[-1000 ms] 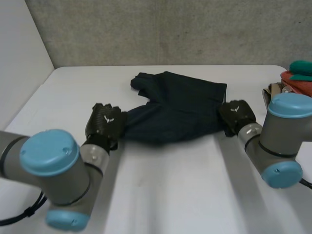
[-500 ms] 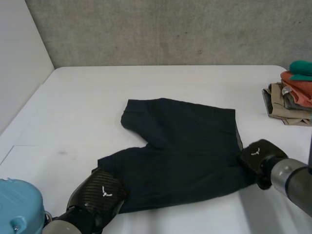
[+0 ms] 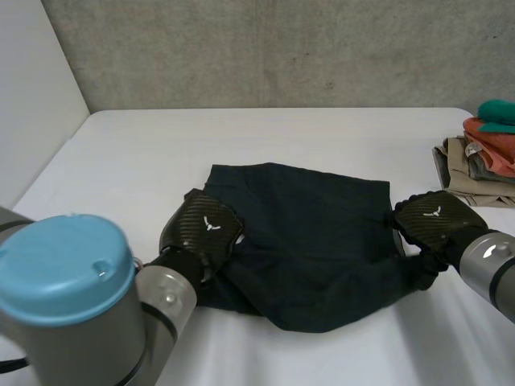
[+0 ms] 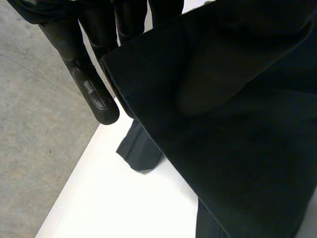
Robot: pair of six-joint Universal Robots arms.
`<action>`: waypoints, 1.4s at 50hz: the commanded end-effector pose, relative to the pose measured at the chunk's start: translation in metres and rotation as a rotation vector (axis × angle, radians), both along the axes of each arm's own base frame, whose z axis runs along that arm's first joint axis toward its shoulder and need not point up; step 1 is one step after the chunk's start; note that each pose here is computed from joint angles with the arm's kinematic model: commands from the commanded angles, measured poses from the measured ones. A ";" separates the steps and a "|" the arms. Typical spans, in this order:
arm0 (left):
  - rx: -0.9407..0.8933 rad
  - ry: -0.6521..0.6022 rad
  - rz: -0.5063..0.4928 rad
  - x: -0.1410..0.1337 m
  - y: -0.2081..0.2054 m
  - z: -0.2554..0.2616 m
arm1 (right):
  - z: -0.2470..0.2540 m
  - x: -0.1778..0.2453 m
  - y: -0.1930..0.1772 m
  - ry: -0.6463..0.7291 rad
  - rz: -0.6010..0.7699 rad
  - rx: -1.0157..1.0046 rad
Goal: Fold the laundry.
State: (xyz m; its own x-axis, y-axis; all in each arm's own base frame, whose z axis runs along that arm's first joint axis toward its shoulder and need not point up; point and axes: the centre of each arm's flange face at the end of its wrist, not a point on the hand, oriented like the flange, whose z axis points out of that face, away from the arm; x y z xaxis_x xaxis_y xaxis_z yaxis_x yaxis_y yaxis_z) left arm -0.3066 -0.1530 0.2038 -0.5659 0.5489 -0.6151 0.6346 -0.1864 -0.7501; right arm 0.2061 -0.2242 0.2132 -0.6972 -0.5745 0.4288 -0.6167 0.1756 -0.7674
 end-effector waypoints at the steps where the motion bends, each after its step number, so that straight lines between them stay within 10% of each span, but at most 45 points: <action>1: 0.019 -0.018 0.013 -0.008 -0.015 -0.011 | 0.011 -0.004 0.021 0.014 0.008 0.079; 21: 0.028 -0.027 0.121 -0.015 -0.060 -0.015 | -0.021 -0.012 0.051 0.033 0.001 0.133; 30: 0.094 -0.061 0.115 -0.007 -0.044 -0.021 | -0.011 -0.007 0.018 0.015 -0.010 -0.153; 49: -0.385 0.396 0.110 0.062 0.036 0.234 | 0.200 -0.005 0.025 -0.054 -0.015 -0.645; 63: -0.177 0.188 0.127 0.013 -0.027 0.149 | 0.130 0.025 -0.043 0.002 0.028 -0.380; 70: -0.209 0.169 0.244 -0.009 -0.133 0.090 | 0.089 0.056 -0.091 0.018 -0.001 -0.378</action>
